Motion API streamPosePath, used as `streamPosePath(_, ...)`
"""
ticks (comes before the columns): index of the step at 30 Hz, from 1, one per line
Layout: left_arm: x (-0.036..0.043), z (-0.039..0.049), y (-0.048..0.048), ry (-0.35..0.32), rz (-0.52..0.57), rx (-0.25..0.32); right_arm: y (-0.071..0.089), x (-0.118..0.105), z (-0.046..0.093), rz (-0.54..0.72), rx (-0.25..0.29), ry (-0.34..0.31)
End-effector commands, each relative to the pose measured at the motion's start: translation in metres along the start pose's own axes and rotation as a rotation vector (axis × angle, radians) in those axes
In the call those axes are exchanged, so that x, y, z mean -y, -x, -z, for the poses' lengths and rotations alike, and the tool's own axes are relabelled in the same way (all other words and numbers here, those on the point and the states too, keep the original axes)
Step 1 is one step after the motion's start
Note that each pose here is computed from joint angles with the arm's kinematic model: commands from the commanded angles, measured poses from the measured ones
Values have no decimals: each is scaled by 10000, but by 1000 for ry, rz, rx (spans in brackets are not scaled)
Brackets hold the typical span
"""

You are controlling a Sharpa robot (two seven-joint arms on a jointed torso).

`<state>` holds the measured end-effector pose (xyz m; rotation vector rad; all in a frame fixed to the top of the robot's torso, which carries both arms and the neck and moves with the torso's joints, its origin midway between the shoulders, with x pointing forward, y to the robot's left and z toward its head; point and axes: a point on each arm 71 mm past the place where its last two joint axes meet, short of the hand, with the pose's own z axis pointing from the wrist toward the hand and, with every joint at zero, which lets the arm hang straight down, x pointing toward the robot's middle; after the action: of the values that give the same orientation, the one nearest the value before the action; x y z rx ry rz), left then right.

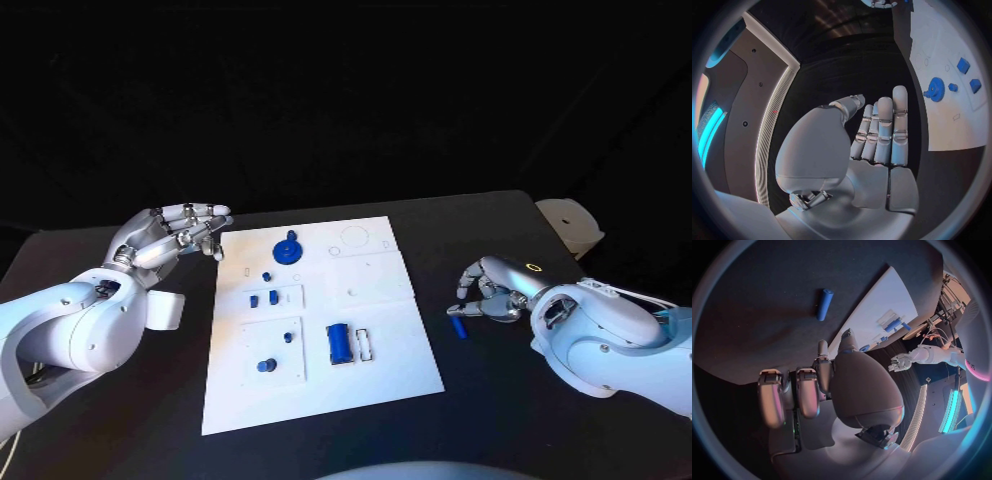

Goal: Assemble the parts on the task board

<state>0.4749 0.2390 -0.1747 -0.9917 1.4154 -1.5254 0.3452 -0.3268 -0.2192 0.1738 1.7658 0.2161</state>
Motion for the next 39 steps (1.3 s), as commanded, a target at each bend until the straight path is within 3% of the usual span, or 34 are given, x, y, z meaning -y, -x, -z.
streamPosePath(1,10,-4,-30,-9,12,-18,-23,35,-6,75,-17,-9)
streamPosePath(20,10,2,-18,-8,11,-15,-301,73,-13,95,-118,-24)
streamPosePath(39,11,9,-5,-8,10,-12,-480,57,-40,107,-177,-21)
